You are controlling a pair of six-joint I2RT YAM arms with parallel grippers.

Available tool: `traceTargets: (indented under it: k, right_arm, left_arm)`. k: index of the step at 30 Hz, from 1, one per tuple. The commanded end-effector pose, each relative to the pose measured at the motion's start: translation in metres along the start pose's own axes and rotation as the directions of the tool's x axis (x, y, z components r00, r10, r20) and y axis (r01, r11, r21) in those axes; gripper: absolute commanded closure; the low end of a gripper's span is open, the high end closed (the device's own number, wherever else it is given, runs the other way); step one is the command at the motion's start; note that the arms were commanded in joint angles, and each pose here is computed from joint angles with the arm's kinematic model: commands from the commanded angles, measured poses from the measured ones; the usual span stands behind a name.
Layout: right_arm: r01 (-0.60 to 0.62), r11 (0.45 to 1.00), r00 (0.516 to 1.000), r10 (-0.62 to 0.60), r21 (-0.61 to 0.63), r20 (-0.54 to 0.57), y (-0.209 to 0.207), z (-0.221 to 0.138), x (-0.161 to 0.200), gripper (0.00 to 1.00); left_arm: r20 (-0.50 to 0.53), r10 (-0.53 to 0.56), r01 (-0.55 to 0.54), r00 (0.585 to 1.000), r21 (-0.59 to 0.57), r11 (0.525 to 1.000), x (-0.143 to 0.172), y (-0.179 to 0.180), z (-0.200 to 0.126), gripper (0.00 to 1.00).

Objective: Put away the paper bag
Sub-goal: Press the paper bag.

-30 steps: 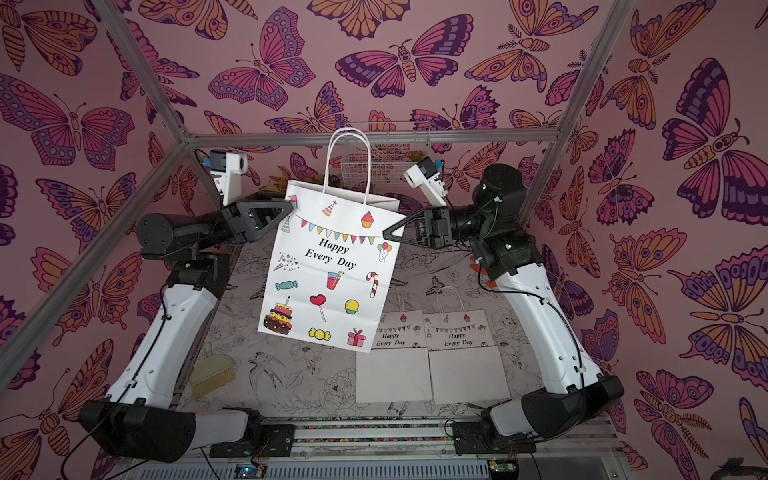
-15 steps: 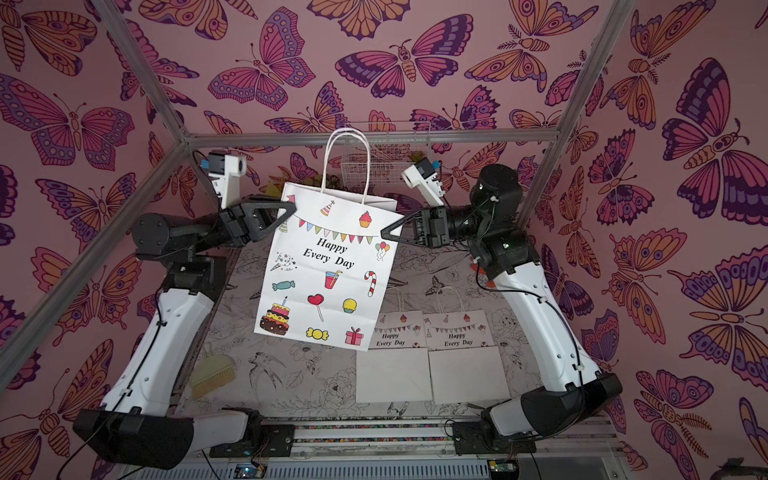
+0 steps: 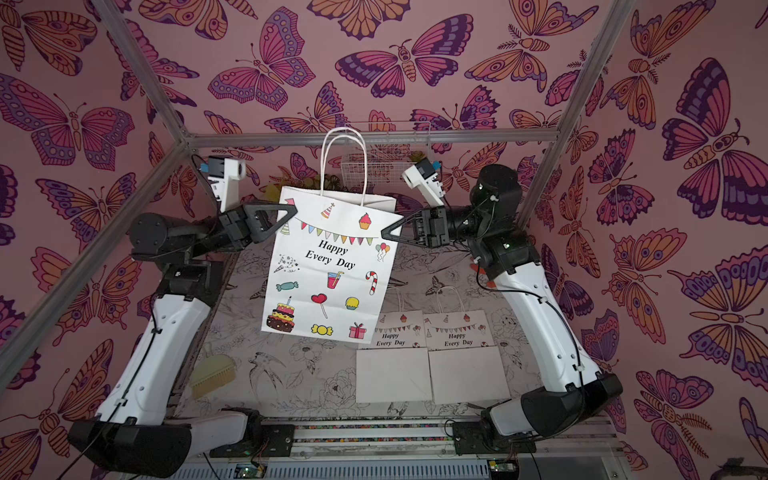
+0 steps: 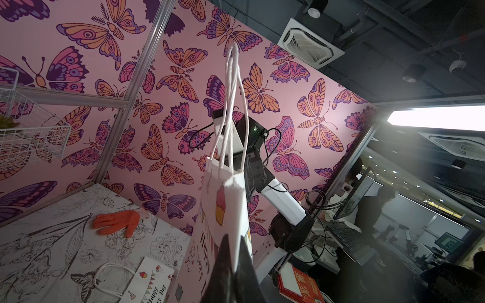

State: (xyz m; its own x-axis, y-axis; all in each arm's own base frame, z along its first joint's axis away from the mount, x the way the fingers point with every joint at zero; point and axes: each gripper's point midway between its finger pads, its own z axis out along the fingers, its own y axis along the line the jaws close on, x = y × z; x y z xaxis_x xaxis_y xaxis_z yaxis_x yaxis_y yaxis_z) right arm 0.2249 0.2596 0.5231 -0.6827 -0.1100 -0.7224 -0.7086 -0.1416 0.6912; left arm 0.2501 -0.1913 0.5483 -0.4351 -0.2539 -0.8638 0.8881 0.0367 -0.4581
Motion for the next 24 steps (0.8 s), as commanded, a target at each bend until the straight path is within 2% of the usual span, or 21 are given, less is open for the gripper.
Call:
traceTargets:
  k: [1,3,5,7,8,12,16,20,24]
  right_arm:
    - [0.084,0.995,0.993,-0.088,0.056,0.075,0.019,-0.012,-0.008,0.64]
    - [0.114,0.988,0.985,-0.125,0.100,0.119,0.026,-0.021,-0.008,0.40]
    - [0.132,0.978,0.973,-0.159,0.160,0.167,0.029,-0.033,-0.006,0.25]
    - [0.121,0.963,0.960,-0.174,0.240,0.218,0.021,-0.049,-0.002,0.15]
    - [0.106,0.952,0.953,-0.180,0.287,0.245,0.015,-0.058,0.001,0.13]
    - [0.006,0.911,0.928,-0.160,0.413,0.338,-0.019,-0.088,0.019,0.06]
    - [-0.064,0.914,0.928,-0.093,0.400,0.360,-0.052,-0.091,0.038,0.05]
    - [-0.043,0.934,0.931,-0.091,0.354,0.354,-0.057,-0.087,0.051,0.04]
    - [-0.015,0.928,0.946,-0.108,0.373,0.305,-0.061,-0.084,0.066,0.03]
  left_arm:
    - [0.003,0.001,-0.001,1.000,-0.010,1.000,0.005,0.005,-0.002,1.00]
    - [0.007,-0.015,0.015,1.000,-0.014,1.000,0.005,0.009,-0.002,1.00]
    - [0.011,-0.019,0.019,1.000,-0.011,1.000,0.001,0.007,-0.001,1.00]
    - [0.020,-0.018,0.018,1.000,0.002,1.000,-0.005,0.000,-0.001,1.00]
    - [0.021,-0.047,0.047,0.999,0.005,0.999,-0.008,0.010,0.001,1.00]
    - [0.064,-0.086,0.081,0.994,0.067,0.994,-0.030,0.004,0.004,1.00]
    - [0.125,-0.179,0.156,0.976,0.176,0.972,-0.052,0.001,0.005,1.00]
    - [0.158,-0.236,0.209,0.959,0.171,0.963,-0.053,0.012,0.005,1.00]
    - [0.189,-0.259,0.226,0.947,0.177,0.958,-0.054,0.010,0.004,1.00]
